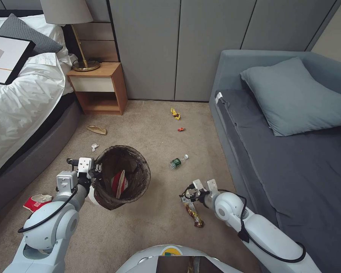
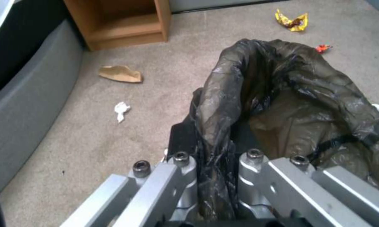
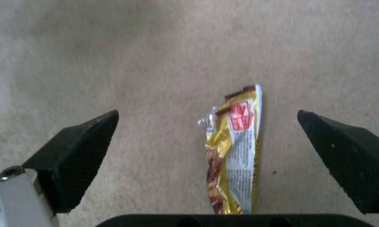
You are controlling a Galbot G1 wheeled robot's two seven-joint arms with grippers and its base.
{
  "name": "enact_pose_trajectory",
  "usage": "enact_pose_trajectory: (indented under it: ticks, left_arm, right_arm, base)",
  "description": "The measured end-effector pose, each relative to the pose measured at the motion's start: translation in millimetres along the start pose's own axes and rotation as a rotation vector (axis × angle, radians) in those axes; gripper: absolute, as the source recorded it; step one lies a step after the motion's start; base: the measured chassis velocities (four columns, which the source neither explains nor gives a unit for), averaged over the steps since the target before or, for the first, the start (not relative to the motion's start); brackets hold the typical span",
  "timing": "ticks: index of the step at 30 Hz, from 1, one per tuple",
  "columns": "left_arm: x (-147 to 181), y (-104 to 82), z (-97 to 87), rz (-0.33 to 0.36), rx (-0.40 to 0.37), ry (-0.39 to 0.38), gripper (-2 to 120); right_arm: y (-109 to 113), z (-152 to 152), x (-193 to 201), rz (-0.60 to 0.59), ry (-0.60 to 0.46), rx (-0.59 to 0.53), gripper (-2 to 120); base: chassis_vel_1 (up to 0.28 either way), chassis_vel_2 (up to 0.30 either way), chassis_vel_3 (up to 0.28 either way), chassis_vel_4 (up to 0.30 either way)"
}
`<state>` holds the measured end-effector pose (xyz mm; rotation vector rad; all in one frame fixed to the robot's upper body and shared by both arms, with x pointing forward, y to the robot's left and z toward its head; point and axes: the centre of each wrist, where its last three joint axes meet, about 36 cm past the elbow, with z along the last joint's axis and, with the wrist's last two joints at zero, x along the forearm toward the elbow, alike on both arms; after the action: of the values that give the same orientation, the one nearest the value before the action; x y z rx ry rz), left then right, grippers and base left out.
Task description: Pick up the trash bin, then pick up the garbage from the floor and place it into the trash bin.
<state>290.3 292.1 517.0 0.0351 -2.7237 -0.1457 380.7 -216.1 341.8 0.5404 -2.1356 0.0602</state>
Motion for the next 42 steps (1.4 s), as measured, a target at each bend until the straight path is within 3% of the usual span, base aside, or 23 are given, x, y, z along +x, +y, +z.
enact_pose_trajectory:
  ticks: [24,35,39,42]
  left_arm:
    - [0.4,3.4,-1.1,-0.008,-0.001,-0.003,7]
    - [0.3,2.8,-0.6,-0.005,0.002,-0.002,7]
    - [0.3,3.3,-0.9,-0.004,-0.001,-0.002,7]
    - [0.3,3.5,-1.0,-0.003,-0.002,-0.002,7]
  right_arm:
    - [-13.6,50.3,-53.9,0.071,0.109,0.003,100]
    - [-13.7,50.5,-71.0,0.071,0.109,0.003,100]
    - [-9.8,53.5,-80.5,0.068,0.114,0.011,90]
    - [-3.0,54.4,-91.0,0.062,0.115,0.010,76]
  base:
    - [0.000,0.000,0.000,0.000]
    - [0.000,0.000,0.000,0.000]
    - [0.000,0.000,0.000,0.000]
    - [0.000,0.000,0.000,0.000]
